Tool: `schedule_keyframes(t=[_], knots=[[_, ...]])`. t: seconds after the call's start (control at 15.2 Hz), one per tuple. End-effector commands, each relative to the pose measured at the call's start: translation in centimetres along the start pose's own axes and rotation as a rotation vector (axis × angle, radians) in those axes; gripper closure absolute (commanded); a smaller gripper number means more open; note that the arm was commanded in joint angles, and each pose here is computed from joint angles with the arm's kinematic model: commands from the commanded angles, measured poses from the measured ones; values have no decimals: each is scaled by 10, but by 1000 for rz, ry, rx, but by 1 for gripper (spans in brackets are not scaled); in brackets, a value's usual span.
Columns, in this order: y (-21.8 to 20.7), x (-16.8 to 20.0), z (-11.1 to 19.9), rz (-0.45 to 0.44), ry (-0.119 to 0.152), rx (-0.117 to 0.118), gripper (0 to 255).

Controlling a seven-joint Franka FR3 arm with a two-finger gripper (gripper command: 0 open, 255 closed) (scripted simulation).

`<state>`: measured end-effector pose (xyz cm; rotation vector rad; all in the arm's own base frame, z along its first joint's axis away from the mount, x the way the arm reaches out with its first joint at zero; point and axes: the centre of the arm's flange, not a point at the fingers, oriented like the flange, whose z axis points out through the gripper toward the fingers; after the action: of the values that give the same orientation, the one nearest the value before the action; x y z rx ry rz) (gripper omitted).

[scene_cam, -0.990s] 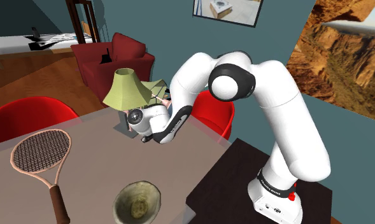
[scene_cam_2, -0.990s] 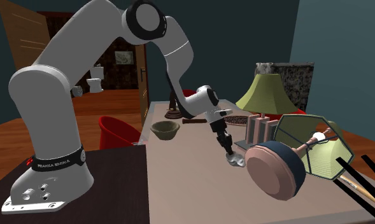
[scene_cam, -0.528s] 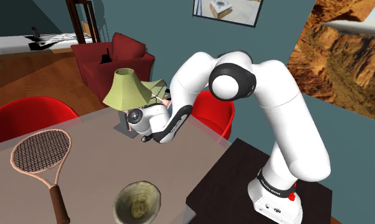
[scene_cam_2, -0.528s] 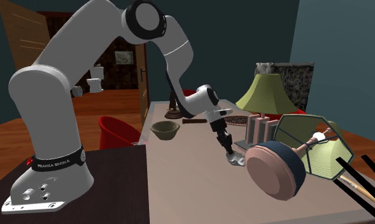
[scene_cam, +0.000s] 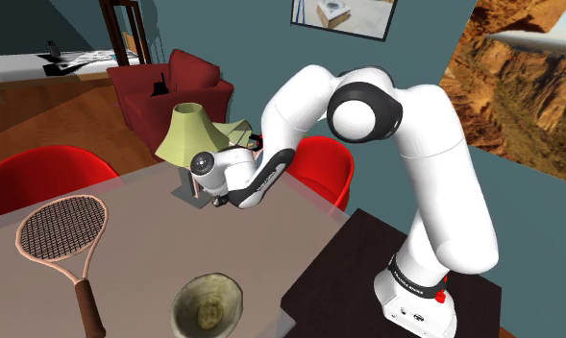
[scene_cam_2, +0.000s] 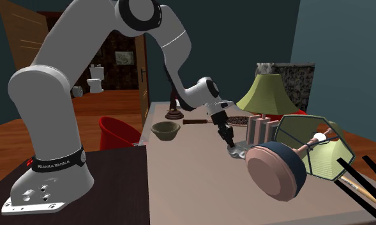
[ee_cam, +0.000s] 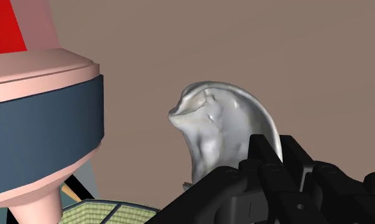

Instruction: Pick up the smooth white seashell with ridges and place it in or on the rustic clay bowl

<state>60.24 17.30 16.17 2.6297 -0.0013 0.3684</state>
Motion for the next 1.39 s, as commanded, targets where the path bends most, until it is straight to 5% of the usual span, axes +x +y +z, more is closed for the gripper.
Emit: schedule_keyframes(t=[0.0, 1.32], knots=[[5, 2, -8, 0, 0, 0, 255], [54, 30, -98, 0, 0, 0, 255]])
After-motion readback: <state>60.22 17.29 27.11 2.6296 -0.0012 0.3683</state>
